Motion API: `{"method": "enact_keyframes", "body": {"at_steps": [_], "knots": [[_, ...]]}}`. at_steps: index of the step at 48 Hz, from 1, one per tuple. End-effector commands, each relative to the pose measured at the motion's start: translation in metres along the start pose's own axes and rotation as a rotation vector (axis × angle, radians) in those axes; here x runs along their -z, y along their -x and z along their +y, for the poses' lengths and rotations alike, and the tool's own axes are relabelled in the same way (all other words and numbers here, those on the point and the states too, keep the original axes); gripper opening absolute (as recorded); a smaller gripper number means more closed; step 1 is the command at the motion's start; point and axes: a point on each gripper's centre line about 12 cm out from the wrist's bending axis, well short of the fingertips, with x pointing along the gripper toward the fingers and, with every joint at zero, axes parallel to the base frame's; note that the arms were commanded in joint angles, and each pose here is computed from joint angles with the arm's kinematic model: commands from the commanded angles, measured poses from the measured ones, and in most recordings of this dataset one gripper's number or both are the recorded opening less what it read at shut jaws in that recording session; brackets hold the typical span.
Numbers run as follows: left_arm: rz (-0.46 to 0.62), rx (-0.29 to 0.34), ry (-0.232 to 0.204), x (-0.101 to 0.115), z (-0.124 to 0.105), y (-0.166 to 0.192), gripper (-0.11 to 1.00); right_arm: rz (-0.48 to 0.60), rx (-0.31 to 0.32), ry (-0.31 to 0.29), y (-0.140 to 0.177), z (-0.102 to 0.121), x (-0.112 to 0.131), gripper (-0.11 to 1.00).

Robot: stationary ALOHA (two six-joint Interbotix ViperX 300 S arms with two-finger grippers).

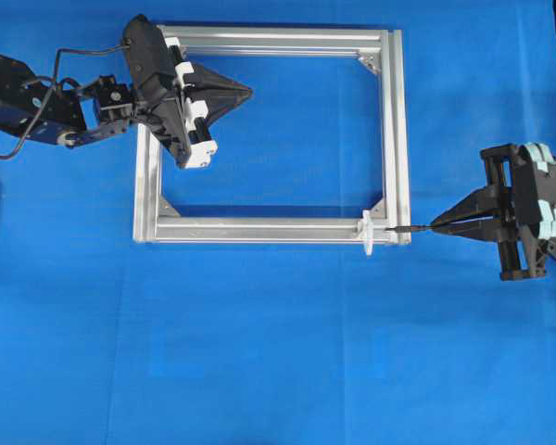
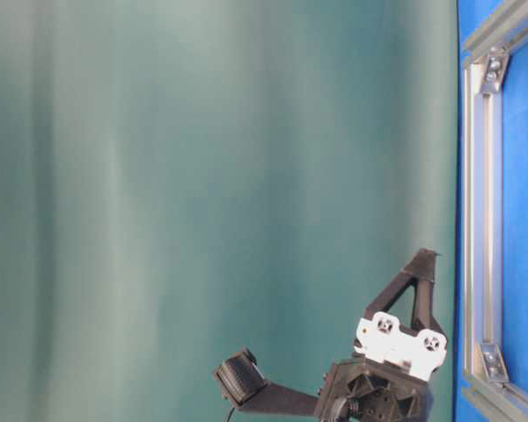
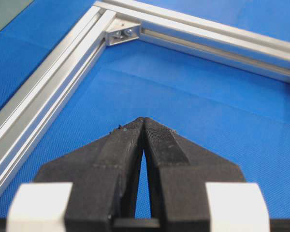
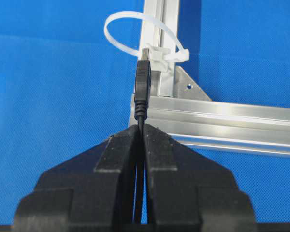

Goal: Insert the wire through the string loop located on the right side.
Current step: 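Push the USB plug leftward through the white zip-tie loop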

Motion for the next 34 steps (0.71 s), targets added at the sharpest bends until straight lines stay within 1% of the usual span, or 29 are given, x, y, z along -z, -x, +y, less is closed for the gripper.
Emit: {"method": "enact_keyframes", "body": {"at_steps": [1, 8, 19, 34], "knots": [[-0.041, 0.008, -0.004, -0.014, -0.002, 0.002, 0.00, -0.015, 0.000, -0.005, -0.001, 0.000, -0.005, -0.04], [-0.043, 0.008, -0.002, -0.014, -0.002, 0.002, 0.00, -0.003, 0.003, -0.008, -0.004, 0.000, -0.003, -0.04], [-0.041, 0.008, -0.004, -0.014, -0.002, 0.002, 0.00, -0.041, 0.008, -0.012, -0.014, -0.001, -0.008, -0.04], [-0.041, 0.011, -0.003, -0.013, -0.003, 0.002, 0.00, -0.067, 0.016, -0.014, -0.038, 0.000, -0.017, -0.04]]}}
